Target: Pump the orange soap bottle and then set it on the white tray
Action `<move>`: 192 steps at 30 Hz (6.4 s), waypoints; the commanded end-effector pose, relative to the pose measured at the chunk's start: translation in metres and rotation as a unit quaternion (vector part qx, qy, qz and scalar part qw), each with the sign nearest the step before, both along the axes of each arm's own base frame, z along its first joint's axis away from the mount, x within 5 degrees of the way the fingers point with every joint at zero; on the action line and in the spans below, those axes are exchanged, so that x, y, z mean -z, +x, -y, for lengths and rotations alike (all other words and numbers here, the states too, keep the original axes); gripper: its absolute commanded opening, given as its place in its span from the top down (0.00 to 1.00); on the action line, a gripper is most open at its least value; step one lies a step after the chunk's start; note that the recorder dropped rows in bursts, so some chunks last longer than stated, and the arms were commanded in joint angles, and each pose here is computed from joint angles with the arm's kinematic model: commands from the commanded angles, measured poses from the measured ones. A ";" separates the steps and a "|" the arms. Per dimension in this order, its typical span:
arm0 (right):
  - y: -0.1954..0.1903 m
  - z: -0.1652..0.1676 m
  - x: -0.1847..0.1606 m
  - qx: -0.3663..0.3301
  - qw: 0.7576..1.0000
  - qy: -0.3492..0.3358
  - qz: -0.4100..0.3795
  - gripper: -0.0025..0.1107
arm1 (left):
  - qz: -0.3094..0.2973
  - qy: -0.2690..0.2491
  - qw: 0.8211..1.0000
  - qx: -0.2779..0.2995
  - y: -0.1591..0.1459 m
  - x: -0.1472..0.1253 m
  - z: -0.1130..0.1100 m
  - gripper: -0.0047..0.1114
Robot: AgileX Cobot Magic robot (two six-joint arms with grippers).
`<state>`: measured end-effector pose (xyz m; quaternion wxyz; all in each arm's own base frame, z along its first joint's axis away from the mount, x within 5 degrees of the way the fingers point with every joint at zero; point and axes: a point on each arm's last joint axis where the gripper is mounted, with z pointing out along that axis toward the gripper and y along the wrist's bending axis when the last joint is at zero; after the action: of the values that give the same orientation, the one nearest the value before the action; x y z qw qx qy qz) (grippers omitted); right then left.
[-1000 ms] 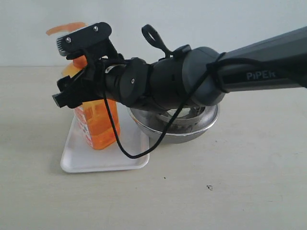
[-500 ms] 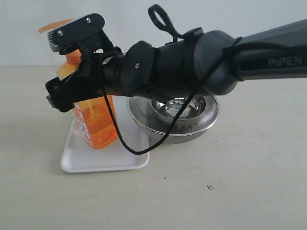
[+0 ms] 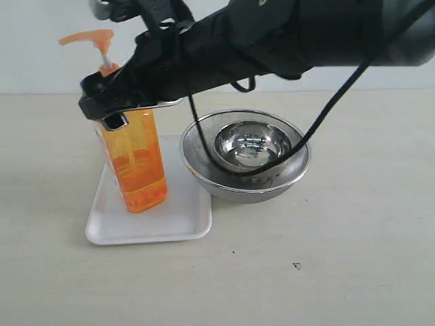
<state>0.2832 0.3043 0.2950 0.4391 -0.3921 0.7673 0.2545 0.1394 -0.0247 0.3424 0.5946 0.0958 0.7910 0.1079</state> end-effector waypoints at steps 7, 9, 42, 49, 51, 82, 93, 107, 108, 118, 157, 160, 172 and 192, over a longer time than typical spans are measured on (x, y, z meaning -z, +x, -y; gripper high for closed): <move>0.029 0.064 0.004 0.010 0.993 -0.038 -0.116 0.14 | -0.022 -0.021 0.999 0.014 -0.001 0.018 0.003 0.92; 0.032 0.068 0.004 0.015 0.993 -0.036 -0.115 0.17 | -0.017 -0.032 0.999 0.015 0.000 0.021 0.005 0.92; 0.054 0.053 0.050 -0.027 0.995 -0.075 -0.058 0.98 | -0.187 -0.027 0.977 -0.099 0.110 0.147 -0.013 0.92; 0.058 0.051 0.054 -0.027 0.996 -0.071 -0.041 0.98 | -0.200 -0.083 0.976 0.021 0.135 0.131 -0.007 0.92; 0.059 0.050 0.058 -0.030 0.996 -0.069 -0.042 0.98 | -0.199 -0.085 0.975 0.047 0.137 0.128 -0.003 0.92; 0.046 0.025 0.062 -0.057 0.996 -0.071 -0.024 0.98 | -0.136 -0.068 0.966 0.209 0.147 0.119 0.021 0.92; 0.043 0.024 0.062 -0.068 0.995 -0.068 -0.034 0.98 | -0.113 -0.071 0.966 0.223 0.149 0.116 0.024 0.92; 0.043 0.024 0.062 -0.074 0.994 -0.070 -0.029 0.98 | -0.136 -0.084 0.959 0.235 0.159 0.135 0.027 0.92; 0.043 0.024 0.062 -0.075 0.994 -0.069 -0.029 0.98 | -0.132 -0.080 0.960 0.235 0.159 0.135 0.027 0.92; 0.043 0.021 0.058 -0.079 0.995 -0.048 -0.019 0.98 | -0.107 -0.080 0.964 0.231 0.162 0.131 0.027 0.92; 0.045 0.022 0.058 -0.075 0.996 -0.052 -0.009 0.98 | -0.091 -0.083 0.961 0.247 0.182 0.130 0.031 0.92; 0.045 0.022 0.058 -0.072 0.996 -0.052 -0.007 0.98 | -0.092 -0.082 0.961 0.246 0.182 0.130 0.030 0.92; 0.057 0.031 0.040 -0.001 0.997 -0.055 0.057 0.98 | -0.090 -0.068 0.985 0.133 0.163 0.090 0.009 0.92; 0.042 0.160 -0.059 0.010 0.997 -0.063 0.053 0.98 | 0.058 -0.135 0.989 0.028 -0.023 0.041 -0.014 0.92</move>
<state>0.3276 0.1472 0.3521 0.4600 -0.4212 0.7596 0.1844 0.1236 -0.0106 0.2987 0.6327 0.0337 0.7736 0.0059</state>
